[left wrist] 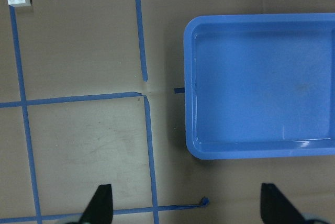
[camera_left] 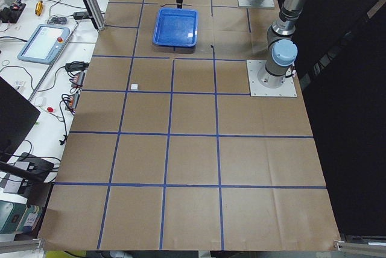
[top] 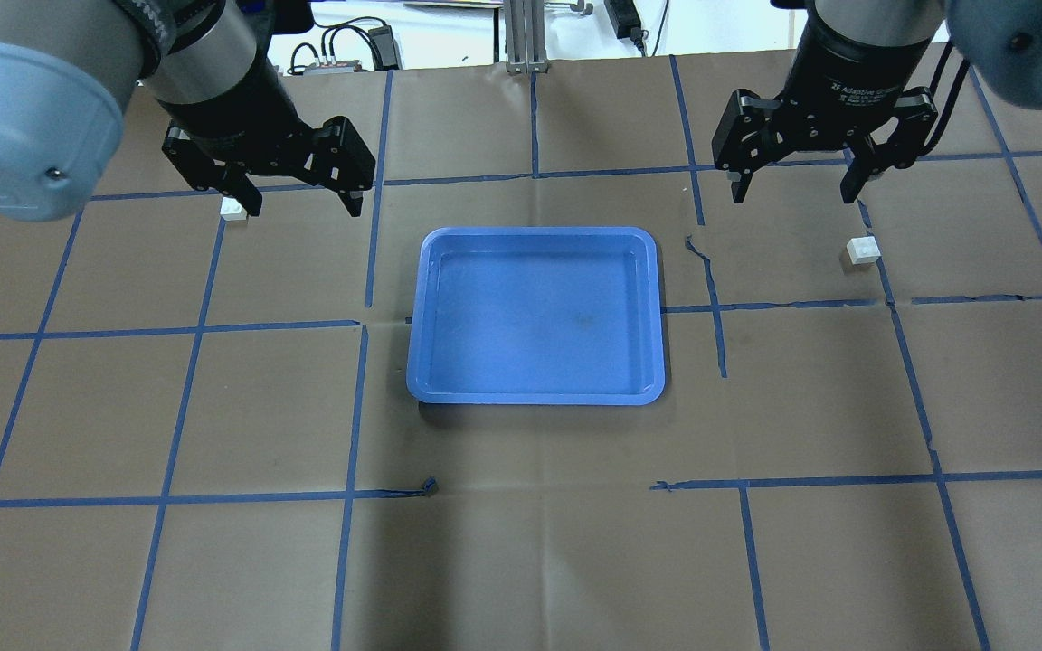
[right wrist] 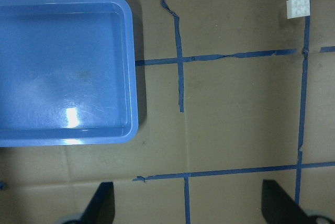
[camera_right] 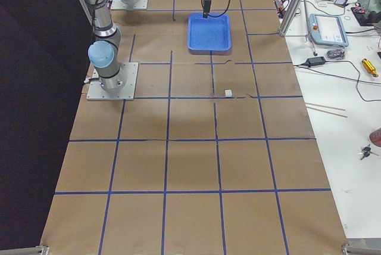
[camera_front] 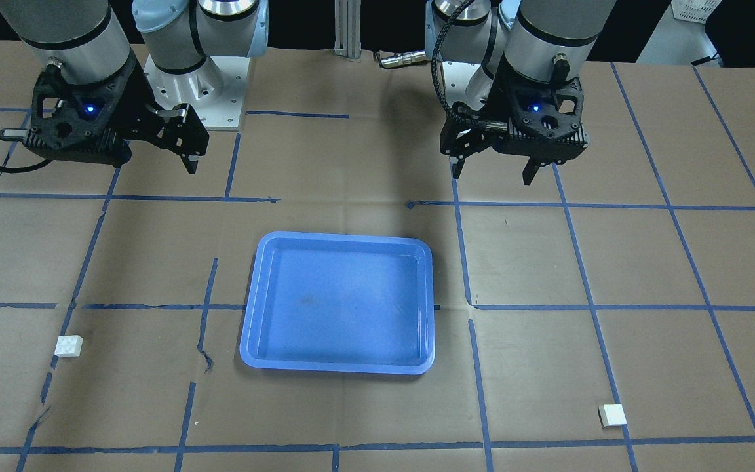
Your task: Assemble white blocks and place on blue tray
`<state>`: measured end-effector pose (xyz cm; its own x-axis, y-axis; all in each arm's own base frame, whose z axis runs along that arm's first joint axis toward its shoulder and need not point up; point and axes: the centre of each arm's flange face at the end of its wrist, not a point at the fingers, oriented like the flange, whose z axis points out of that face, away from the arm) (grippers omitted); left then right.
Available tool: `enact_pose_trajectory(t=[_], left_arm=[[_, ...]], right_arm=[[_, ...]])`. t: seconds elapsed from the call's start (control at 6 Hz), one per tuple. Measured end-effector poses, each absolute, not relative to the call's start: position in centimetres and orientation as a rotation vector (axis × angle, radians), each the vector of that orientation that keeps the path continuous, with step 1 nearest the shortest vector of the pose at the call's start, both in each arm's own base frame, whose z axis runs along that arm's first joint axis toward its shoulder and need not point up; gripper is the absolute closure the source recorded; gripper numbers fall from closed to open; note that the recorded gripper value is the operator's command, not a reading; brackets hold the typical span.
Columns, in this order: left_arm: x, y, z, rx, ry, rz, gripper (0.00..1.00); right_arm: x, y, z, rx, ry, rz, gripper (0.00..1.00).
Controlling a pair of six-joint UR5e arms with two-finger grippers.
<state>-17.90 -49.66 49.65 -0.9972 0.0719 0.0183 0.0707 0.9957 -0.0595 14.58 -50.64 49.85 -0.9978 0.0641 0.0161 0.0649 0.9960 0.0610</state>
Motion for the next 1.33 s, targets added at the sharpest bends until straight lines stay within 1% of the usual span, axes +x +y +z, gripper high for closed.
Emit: enact_pose_trajectory(t=[0.83, 1.0, 1.33], left_arm=[[-17.4, -50.0, 50.0, -0.127, -3.114, 0.112, 0.01], [-17.1, -50.1, 50.0, -0.13, -3.115, 0.112, 0.01], [-16.0, -50.5, 49.7, -0.213, -3.111, 0.105, 0.01]], right_arm=[[14.6, -50.6, 50.0, -0.056, -3.126, -0.093, 0.0], [14.6, -50.7, 50.1, 0.043, -3.124, -0.086, 0.0], [13.6, -50.9, 50.3, 0.426, -3.08, -0.078, 0.0]])
